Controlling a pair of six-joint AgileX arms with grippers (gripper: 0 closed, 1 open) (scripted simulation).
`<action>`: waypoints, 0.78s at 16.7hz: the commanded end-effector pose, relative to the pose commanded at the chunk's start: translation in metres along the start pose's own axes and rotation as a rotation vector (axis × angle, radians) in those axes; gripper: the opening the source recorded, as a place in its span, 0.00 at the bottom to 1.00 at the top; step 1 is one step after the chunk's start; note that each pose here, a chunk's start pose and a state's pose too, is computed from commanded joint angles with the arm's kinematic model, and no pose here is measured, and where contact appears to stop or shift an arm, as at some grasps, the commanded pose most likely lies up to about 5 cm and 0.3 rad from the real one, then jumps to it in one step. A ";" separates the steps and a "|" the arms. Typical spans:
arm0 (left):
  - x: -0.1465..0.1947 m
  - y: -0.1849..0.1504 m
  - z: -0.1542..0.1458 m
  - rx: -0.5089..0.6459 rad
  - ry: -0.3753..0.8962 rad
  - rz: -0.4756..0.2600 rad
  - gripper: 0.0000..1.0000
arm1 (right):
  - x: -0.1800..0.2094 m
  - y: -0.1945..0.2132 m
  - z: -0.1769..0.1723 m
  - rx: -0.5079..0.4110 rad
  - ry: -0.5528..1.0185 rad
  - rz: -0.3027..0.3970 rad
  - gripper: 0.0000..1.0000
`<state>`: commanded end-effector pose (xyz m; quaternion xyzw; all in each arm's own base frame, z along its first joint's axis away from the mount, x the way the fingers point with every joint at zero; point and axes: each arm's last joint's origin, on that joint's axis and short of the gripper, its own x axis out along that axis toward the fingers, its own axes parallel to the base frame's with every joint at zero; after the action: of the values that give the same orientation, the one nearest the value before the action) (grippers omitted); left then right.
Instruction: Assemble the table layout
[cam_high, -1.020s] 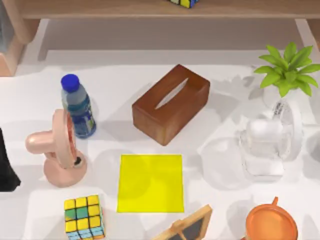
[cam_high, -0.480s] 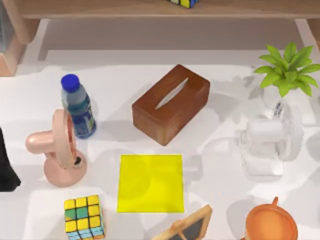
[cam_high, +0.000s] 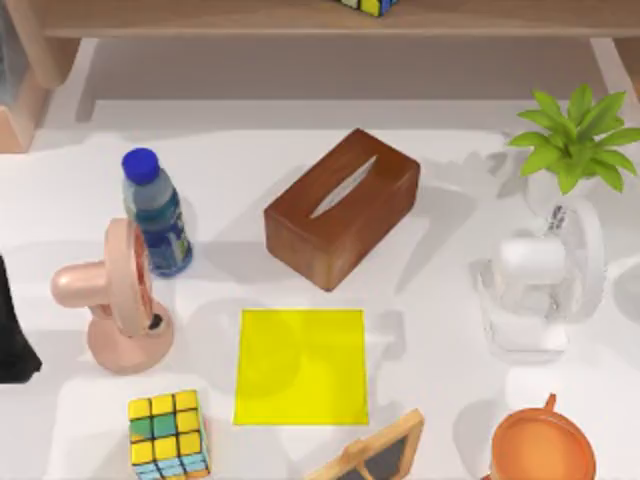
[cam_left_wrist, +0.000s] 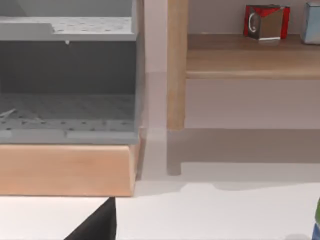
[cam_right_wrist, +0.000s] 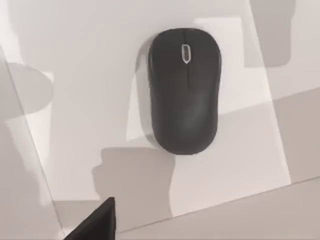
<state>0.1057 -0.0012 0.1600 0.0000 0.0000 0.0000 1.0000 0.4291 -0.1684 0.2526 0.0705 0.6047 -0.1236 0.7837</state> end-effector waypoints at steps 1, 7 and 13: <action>0.000 0.000 0.000 0.000 0.000 0.000 1.00 | 0.019 0.000 0.008 -0.010 0.041 0.008 1.00; 0.000 0.000 0.000 0.000 0.000 0.000 1.00 | 0.090 0.010 0.027 -0.052 0.161 0.045 1.00; 0.000 0.000 0.000 0.000 0.000 0.000 1.00 | 0.094 0.009 0.027 -0.048 0.164 0.047 1.00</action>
<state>0.1057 -0.0012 0.1600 0.0000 0.0000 0.0000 1.0000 0.4793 -0.1774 0.1687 0.0755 0.6677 -0.0846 0.7358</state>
